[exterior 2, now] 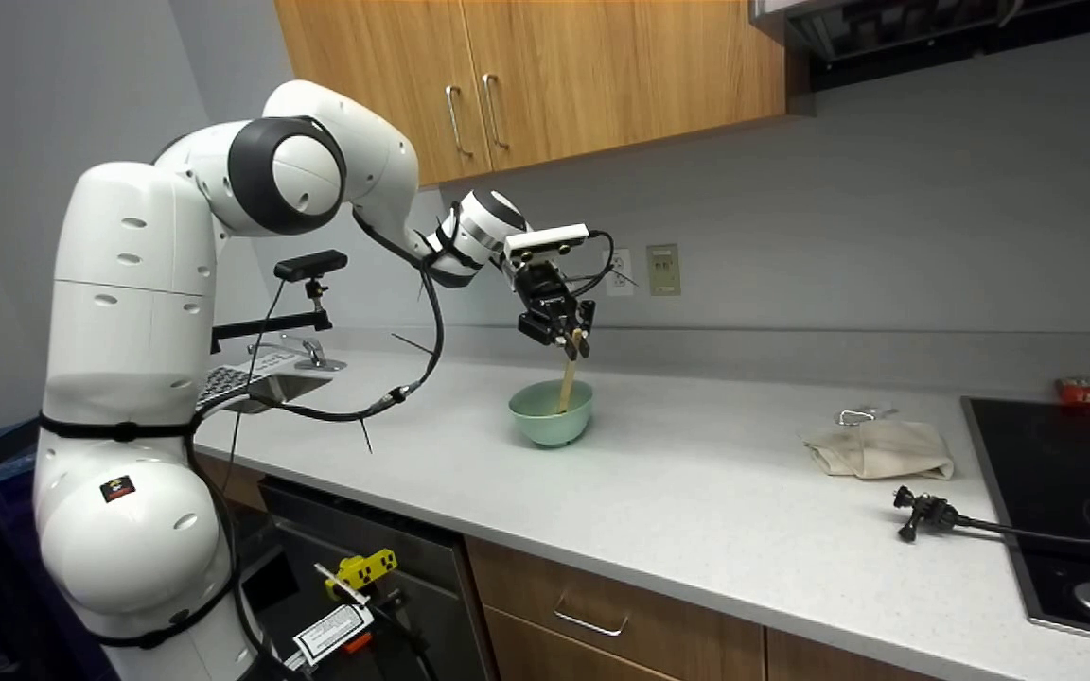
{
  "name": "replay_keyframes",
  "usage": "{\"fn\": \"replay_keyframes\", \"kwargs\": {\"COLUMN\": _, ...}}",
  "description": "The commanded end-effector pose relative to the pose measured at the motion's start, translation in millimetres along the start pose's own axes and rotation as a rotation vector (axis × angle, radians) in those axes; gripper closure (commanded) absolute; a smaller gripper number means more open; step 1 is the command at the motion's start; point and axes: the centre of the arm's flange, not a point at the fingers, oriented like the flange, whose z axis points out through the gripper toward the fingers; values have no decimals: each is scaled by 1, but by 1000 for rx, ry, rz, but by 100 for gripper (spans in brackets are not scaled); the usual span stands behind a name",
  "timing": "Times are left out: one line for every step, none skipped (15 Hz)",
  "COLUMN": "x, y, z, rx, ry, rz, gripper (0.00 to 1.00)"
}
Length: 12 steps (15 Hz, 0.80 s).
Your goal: Use the ladle to stir in the bowl
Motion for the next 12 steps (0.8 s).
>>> {"fn": "replay_keyframes", "kwargs": {"x": -1, "y": 16, "z": -17, "rx": -5, "ry": 77, "rz": -3, "gripper": 96}}
{"fn": "replay_keyframes", "kwargs": {"x": 0, "y": 17, "z": -19, "rx": -9, "ry": 96, "rz": -5, "gripper": 96}}
{"fn": "replay_keyframes", "kwargs": {"x": 0, "y": 18, "z": -20, "rx": -16, "ry": 124, "rz": -7, "gripper": 96}}
{"fn": "replay_keyframes", "kwargs": {"x": 1, "y": 18, "z": -22, "rx": -19, "ry": 152, "rz": -12, "gripper": 96}}
{"fn": "replay_keyframes", "kwargs": {"x": 2, "y": 17, "z": -24, "rx": -17, "ry": 184, "rz": -24, "gripper": 96}}
{"fn": "replay_keyframes", "kwargs": {"x": 3, "y": 16, "z": -25, "rx": -20, "ry": 217, "rz": -30, "gripper": 96}}
{"fn": "replay_keyframes", "kwargs": {"x": 4, "y": 14, "z": -27, "rx": -26, "ry": 244, "rz": -38, "gripper": 96}}
{"fn": "replay_keyframes", "kwargs": {"x": 5, "y": 11, "z": -29, "rx": -33, "ry": 264, "rz": -44, "gripper": 96}}
{"fn": "replay_keyframes", "kwargs": {"x": 4, "y": 10, "z": -31, "rx": -37, "ry": 274, "rz": -49, "gripper": 96}}
{"fn": "replay_keyframes", "kwargs": {"x": 3, "y": 7, "z": -31, "rx": -37, "ry": 280, "rz": -55, "gripper": 96}}
{"fn": "replay_keyframes", "kwargs": {"x": 1, "y": 5, "z": -29, "rx": -34, "ry": 271, "rz": -58, "gripper": 96}}
{"fn": "replay_keyframes", "kwargs": {"x": -1, "y": 4, "z": -28, "rx": -31, "ry": 261, "rz": -58, "gripper": 96}}
